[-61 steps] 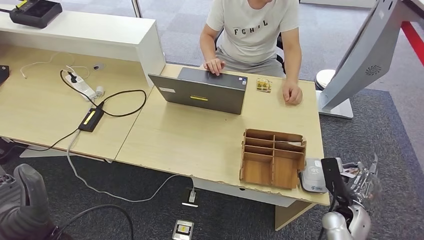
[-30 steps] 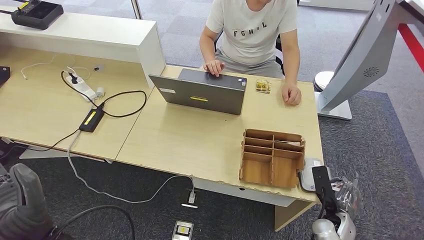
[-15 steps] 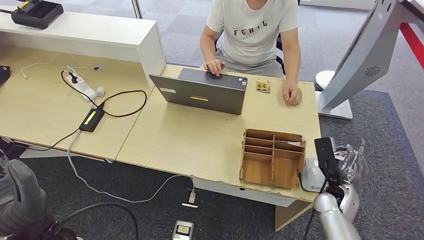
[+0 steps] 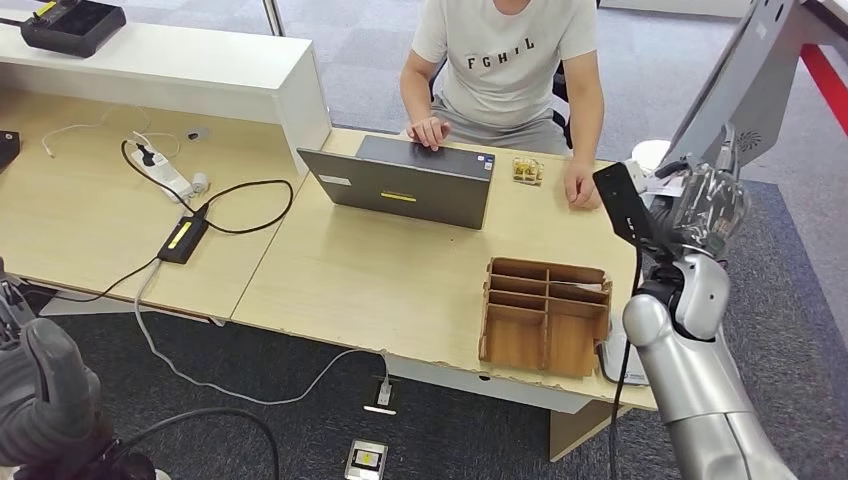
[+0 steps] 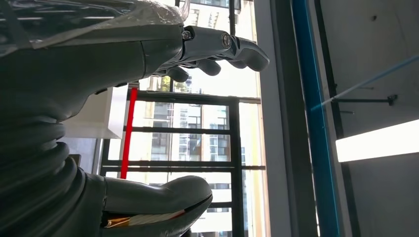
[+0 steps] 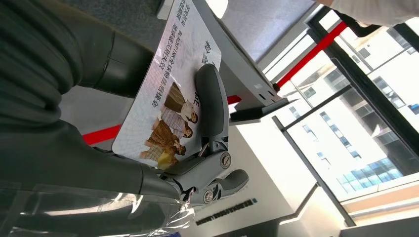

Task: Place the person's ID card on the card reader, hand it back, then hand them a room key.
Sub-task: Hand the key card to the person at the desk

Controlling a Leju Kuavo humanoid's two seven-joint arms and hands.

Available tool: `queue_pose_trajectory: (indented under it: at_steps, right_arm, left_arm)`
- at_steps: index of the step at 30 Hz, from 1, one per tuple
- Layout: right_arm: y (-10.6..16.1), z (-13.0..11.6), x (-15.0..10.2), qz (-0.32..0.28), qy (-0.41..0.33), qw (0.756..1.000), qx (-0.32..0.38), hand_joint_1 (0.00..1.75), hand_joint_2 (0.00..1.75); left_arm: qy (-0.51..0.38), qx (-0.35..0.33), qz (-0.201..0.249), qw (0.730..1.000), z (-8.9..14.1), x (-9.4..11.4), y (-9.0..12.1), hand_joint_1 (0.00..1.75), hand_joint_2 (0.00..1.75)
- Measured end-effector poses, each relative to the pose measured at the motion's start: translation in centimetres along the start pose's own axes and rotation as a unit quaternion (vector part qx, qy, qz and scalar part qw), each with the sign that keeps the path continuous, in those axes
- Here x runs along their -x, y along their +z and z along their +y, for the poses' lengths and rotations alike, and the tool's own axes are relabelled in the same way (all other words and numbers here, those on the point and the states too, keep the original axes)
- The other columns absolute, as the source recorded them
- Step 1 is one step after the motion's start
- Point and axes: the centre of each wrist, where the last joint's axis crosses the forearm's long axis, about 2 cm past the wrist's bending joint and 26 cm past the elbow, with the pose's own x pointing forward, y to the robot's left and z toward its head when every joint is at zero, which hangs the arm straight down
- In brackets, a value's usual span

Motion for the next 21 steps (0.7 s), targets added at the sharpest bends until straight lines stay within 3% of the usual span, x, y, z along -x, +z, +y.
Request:
queue_pose_trajectory:
  at_steps: [10,21]
  right_arm:
    - [-1.3,-0.4,-3.2,-0.061,0.052,0.997,-0.006,1.75,1.75]
    - [-1.5,0.2,-5.8,-0.11,0.084,0.99,-0.011,1.75,1.75]
  left_arm:
    - [0.056,0.027,0.018,0.998,-0.2,0.7,0.0,0.16,1.75]
    - [0.051,0.027,0.021,0.998,-0.1,1.5,-0.1,0.17,1.75]
